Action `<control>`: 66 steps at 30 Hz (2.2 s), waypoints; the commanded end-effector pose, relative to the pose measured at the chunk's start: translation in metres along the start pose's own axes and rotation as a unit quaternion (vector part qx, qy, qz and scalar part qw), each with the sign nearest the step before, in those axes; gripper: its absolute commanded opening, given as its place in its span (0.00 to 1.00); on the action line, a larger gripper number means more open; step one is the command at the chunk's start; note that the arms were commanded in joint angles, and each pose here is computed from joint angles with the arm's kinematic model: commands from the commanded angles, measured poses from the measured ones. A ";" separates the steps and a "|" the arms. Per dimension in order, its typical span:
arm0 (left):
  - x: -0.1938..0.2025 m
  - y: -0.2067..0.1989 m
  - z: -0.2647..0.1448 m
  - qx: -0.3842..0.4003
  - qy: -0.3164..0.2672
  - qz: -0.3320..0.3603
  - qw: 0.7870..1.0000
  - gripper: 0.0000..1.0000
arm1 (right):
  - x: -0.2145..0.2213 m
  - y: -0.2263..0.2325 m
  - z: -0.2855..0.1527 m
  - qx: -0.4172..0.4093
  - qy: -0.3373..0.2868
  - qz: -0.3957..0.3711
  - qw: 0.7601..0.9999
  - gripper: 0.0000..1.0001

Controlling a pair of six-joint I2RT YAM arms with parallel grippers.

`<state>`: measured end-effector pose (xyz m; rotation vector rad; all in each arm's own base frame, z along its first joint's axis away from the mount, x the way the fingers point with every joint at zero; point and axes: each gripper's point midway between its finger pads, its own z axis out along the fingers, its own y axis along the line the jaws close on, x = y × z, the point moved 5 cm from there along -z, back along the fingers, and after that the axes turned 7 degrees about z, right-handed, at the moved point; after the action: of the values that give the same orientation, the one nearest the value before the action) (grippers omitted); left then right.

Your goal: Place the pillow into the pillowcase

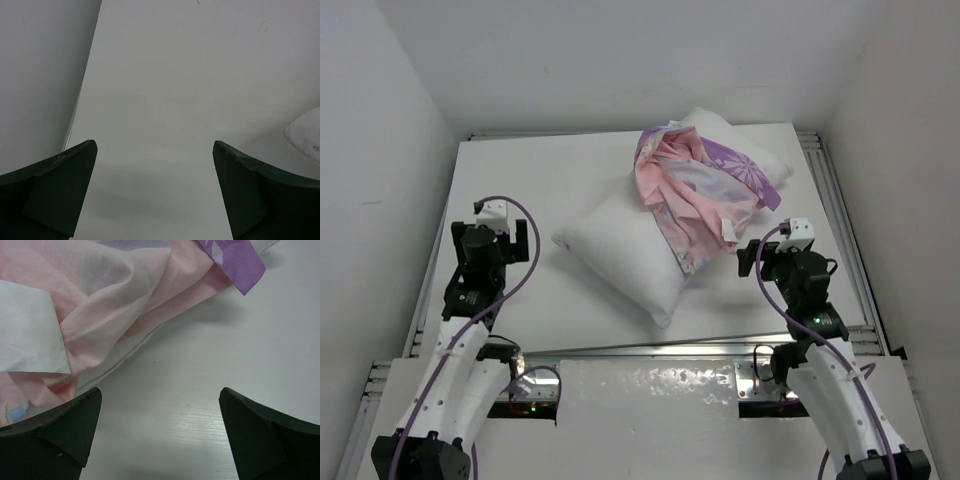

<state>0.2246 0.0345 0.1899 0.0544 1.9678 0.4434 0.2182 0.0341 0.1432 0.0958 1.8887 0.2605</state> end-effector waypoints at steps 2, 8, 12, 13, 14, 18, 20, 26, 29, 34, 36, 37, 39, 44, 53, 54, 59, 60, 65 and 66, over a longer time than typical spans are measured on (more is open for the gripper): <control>-0.007 0.003 -0.001 -0.012 -0.010 -0.002 1.000 1.00 | -0.029 0.008 -0.006 -0.017 -0.014 -0.024 0.999 0.99; -0.023 -0.028 -0.011 0.190 -0.006 0.142 0.971 1.00 | -0.089 0.045 -0.010 -0.119 -0.009 -0.076 0.990 0.99; -0.072 -0.054 -0.016 0.325 -0.042 0.138 0.935 0.89 | -0.132 0.075 0.011 -0.187 0.008 -0.103 0.977 0.90; -0.077 -0.059 -0.011 0.331 -0.024 0.120 0.936 0.85 | -0.150 0.094 0.012 -0.210 -0.002 -0.120 0.970 0.77; -0.065 -0.070 0.006 0.352 0.043 0.121 0.927 0.83 | -0.146 0.096 0.034 -0.184 0.021 -0.132 0.974 0.63; -0.098 -0.084 0.036 0.379 0.114 0.123 0.910 0.78 | -0.153 0.138 0.067 -0.202 0.033 -0.190 0.960 0.74; -0.098 -0.093 0.046 0.393 0.141 0.104 0.903 0.79 | -0.149 0.157 0.076 -0.229 0.032 -0.193 0.954 0.88; -0.109 -0.103 0.050 0.403 0.120 0.058 0.906 0.80 | -0.106 0.186 0.115 -0.227 0.081 -0.221 0.945 0.88; -0.111 -0.102 0.048 0.400 0.112 0.047 0.908 0.81 | -0.099 0.195 0.130 -0.223 0.088 -0.236 0.942 0.31; -0.140 -0.089 0.041 0.369 0.073 0.028 0.926 0.82 | -0.147 0.263 0.116 -0.290 -0.009 -0.241 0.926 0.00; -0.153 -0.076 0.041 0.336 0.062 -0.007 0.940 0.84 | -0.195 0.304 0.099 -0.340 -0.098 -0.202 0.913 0.00; -0.161 -0.067 0.040 0.321 0.048 -0.027 0.945 0.84 | -0.211 0.326 0.087 -0.371 -0.127 -0.179 0.902 0.00; -0.168 -0.033 0.048 0.278 0.048 -0.107 0.953 0.84 | -0.263 0.373 0.065 -0.449 -0.185 -0.097 0.869 0.00; -0.168 0.063 0.057 0.141 0.052 -0.237 0.960 0.83 | -0.285 0.478 0.038 -0.573 -0.210 -0.088 0.788 0.00; -0.179 0.120 0.035 -0.015 0.003 -0.218 0.976 0.84 | -0.138 0.478 0.038 -0.606 0.012 -0.085 0.791 0.06; -0.183 0.115 0.036 0.011 -0.006 -0.209 0.978 0.84 | -0.131 0.473 0.036 -0.607 0.029 -0.096 0.789 0.32; -0.187 0.075 0.039 0.170 -0.043 -0.119 0.977 0.84 | -0.137 0.434 0.016 -0.559 0.069 -0.166 0.810 0.99; -0.184 0.058 0.037 0.223 -0.039 -0.099 0.969 0.83 | -0.144 0.426 0.011 -0.546 0.058 -0.171 0.818 0.99; -0.139 -0.036 0.016 0.383 0.025 0.139 0.913 0.82 | -0.163 0.352 -0.007 -0.435 0.018 -0.208 0.876 0.99; -0.119 -0.046 0.015 0.403 0.049 0.155 0.900 0.82 | -0.161 0.339 -0.006 -0.411 0.023 -0.214 0.886 0.99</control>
<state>0.3246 -0.0015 0.3201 0.4711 2.0519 -0.1379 0.2408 0.3743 0.3521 -0.9828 1.6655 0.9287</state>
